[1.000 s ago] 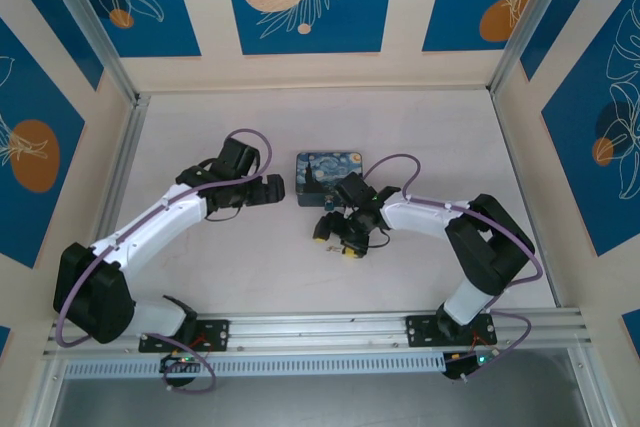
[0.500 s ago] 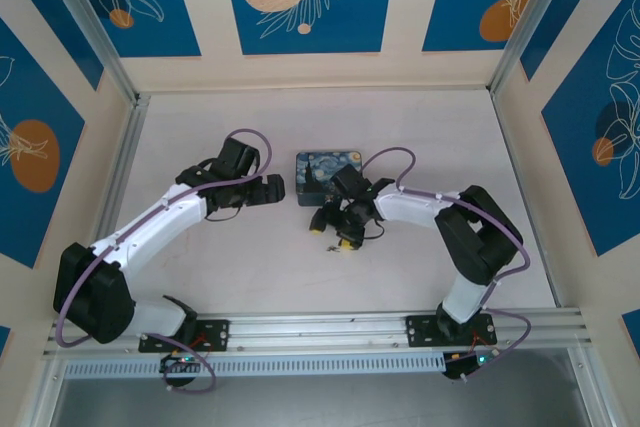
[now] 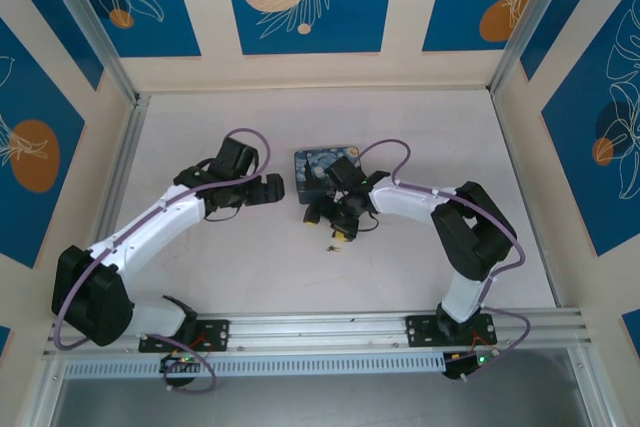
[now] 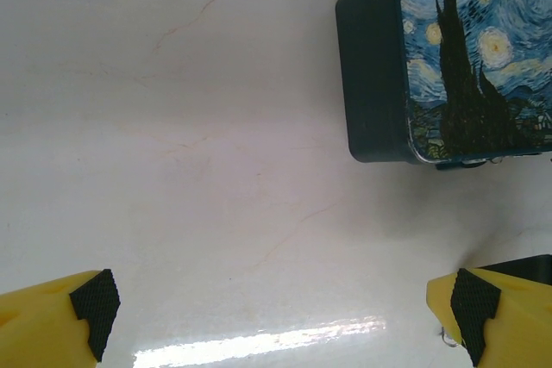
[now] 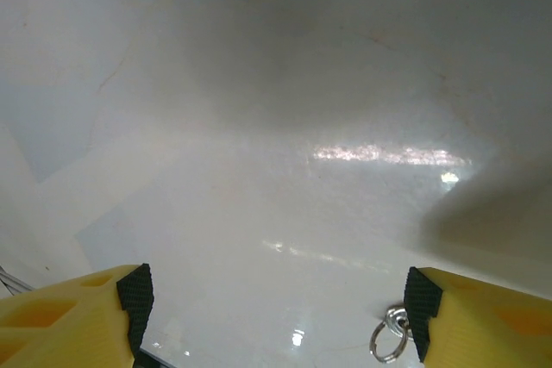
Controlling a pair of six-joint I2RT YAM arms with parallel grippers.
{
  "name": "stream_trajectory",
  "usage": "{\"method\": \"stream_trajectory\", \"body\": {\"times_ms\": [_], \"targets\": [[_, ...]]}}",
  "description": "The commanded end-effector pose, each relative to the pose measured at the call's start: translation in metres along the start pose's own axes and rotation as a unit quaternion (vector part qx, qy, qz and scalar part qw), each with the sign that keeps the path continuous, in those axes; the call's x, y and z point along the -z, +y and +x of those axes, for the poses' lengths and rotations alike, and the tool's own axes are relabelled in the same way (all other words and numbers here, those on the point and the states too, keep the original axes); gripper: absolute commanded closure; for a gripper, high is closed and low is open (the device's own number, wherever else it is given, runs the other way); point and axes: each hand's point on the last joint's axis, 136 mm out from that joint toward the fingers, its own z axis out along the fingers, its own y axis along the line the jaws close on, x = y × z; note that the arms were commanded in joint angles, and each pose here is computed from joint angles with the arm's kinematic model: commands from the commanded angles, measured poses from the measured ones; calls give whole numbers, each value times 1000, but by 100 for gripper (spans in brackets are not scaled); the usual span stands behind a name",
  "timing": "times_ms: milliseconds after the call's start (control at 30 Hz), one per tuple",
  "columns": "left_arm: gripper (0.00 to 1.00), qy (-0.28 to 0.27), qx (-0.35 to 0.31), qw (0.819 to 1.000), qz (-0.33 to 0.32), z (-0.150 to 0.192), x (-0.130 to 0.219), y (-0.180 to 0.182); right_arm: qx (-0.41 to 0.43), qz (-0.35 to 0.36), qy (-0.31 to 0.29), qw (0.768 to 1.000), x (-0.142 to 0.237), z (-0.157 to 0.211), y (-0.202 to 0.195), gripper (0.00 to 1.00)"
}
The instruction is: Unlock the padlock with the key
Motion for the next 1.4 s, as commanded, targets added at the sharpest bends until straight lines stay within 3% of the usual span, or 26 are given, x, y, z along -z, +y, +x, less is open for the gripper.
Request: {"method": "stream_trajectory", "body": {"times_ms": [0, 233, 567, 1367], "targets": [[0, -2, -2, 1000, 0, 2, 6, 5, -5, 11, -1, 1000, 13, 15, -6, 17], [0, 0, -1, 1000, 3, 3, 6, 4, -42, 35, 3, 998, 9, 31, -29, 12], [0, -1, -1, 1000, 4, 2, 6, 3, -68, 47, 2, 997, -1, 32, -38, 11], [0, 0, -1, 1000, -3, 6, 8, 8, -19, 25, 6, 999, -16, -5, 20, 13]]}}
